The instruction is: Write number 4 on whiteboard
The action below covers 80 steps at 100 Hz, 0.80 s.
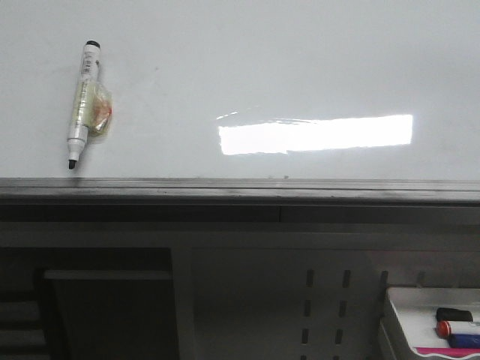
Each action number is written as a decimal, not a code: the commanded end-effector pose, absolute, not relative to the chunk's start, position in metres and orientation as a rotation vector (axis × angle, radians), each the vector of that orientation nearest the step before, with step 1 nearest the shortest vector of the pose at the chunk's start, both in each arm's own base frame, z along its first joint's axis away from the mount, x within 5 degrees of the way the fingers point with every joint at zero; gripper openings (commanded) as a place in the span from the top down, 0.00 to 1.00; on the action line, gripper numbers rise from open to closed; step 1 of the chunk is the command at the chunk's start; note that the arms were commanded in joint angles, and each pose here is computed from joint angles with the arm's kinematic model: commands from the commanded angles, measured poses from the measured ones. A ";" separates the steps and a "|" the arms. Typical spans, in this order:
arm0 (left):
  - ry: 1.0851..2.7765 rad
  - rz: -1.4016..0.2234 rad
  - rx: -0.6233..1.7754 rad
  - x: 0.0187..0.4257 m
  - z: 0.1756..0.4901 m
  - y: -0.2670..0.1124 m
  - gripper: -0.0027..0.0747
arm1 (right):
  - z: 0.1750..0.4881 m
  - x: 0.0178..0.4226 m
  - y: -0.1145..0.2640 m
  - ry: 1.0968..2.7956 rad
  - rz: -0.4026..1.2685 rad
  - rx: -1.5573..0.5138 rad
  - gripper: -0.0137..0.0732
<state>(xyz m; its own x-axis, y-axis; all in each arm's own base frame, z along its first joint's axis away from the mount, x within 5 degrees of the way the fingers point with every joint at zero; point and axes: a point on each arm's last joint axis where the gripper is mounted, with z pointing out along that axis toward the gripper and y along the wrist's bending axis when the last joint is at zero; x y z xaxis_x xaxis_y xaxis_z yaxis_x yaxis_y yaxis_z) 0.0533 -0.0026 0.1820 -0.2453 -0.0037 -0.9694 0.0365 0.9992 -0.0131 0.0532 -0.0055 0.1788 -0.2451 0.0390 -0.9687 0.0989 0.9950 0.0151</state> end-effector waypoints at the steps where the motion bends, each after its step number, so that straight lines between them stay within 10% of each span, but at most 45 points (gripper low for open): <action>1: 1.774 -0.047 0.009 0.054 0.177 -0.002 0.99 | 0.174 0.053 -0.006 1.807 -0.064 0.104 0.91; 80: 1.772 0.041 0.069 0.054 0.177 0.000 0.99 | 0.174 0.053 -0.006 1.807 -0.064 0.104 0.91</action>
<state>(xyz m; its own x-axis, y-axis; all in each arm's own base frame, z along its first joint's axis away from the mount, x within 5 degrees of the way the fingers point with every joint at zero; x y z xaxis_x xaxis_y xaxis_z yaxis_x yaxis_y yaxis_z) 0.0533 -0.0001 0.1820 -0.2434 0.0750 -0.9670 0.0289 0.9971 0.0701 0.0532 -0.0055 0.1788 -0.2451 0.0390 -0.9687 0.0989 0.9950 0.0151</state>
